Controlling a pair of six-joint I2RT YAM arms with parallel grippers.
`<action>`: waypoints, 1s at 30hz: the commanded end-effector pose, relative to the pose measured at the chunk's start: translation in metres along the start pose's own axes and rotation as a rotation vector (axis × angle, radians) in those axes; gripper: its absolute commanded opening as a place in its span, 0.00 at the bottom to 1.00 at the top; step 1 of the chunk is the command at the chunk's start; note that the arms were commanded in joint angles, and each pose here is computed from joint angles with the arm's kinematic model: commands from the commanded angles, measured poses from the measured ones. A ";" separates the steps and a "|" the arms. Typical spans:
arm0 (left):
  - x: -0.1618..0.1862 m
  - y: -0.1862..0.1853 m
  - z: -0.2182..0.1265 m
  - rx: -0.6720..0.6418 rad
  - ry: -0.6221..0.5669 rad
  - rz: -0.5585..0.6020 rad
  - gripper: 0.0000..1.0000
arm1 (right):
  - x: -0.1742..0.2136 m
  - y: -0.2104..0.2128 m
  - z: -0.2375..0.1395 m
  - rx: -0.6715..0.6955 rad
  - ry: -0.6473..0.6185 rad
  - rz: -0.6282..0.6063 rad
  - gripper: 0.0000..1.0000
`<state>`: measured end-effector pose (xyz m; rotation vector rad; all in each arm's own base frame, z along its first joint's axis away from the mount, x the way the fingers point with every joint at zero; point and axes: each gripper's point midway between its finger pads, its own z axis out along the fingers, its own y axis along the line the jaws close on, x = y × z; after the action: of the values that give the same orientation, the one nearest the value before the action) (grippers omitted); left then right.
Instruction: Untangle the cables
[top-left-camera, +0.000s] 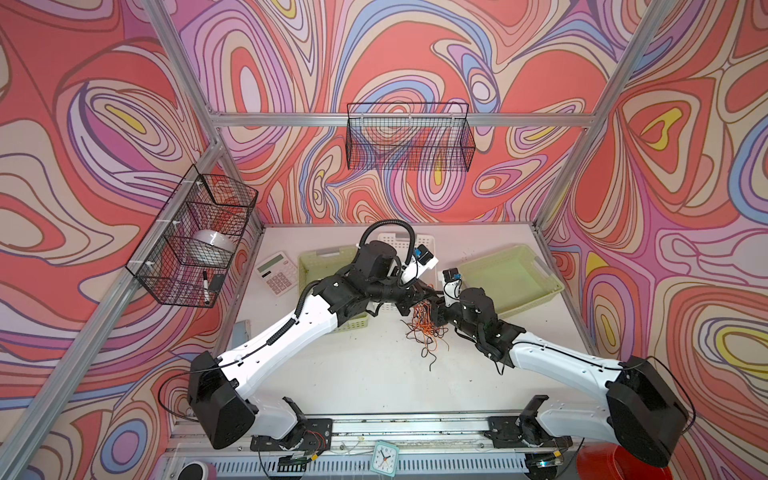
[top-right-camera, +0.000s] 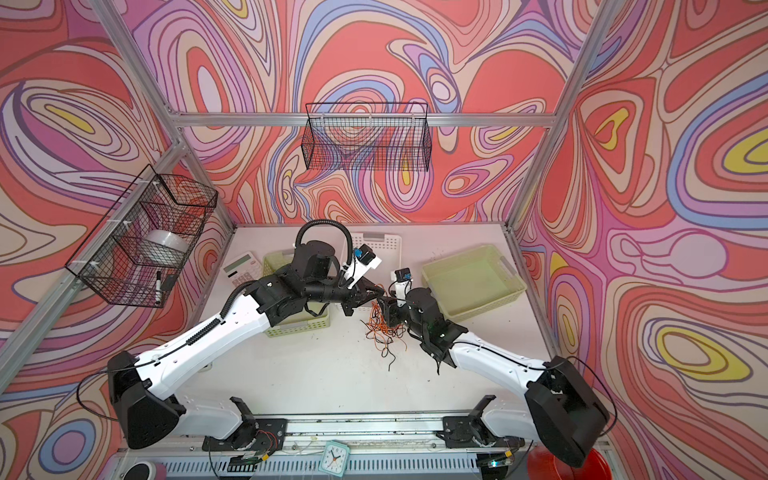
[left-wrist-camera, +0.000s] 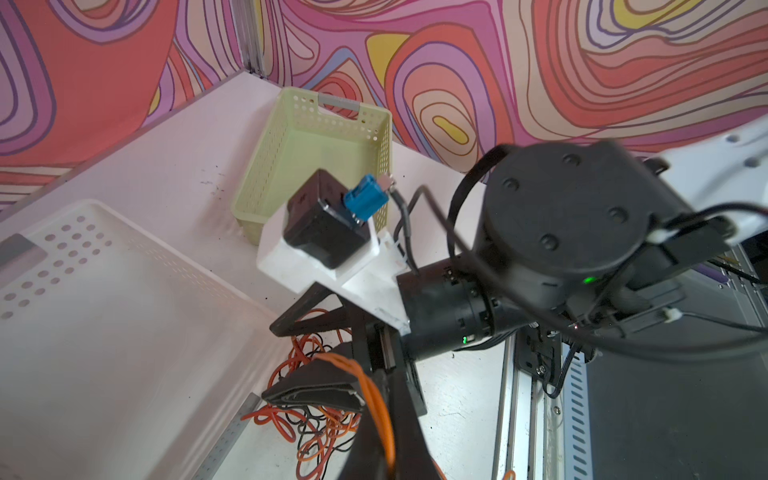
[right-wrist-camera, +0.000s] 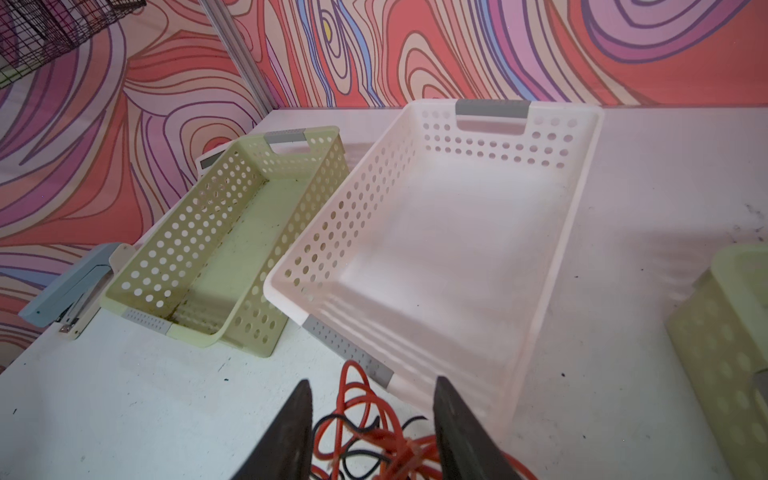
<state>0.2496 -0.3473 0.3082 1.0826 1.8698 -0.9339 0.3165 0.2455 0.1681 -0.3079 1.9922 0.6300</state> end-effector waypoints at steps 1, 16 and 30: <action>-0.040 -0.016 -0.026 0.010 -0.097 0.065 0.00 | 0.022 -0.008 0.007 0.013 0.031 0.077 0.46; -0.124 -0.036 -0.089 -0.048 -0.254 0.211 0.00 | 0.092 -0.033 0.013 0.076 0.162 0.149 0.47; -0.151 -0.002 -0.111 -0.153 -0.279 0.202 0.00 | 0.087 -0.039 0.006 0.124 0.175 0.134 0.50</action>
<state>0.2628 -0.3056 0.4948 0.9730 1.5121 -0.7938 0.2960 0.2247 0.0667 -0.1559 2.2399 0.6030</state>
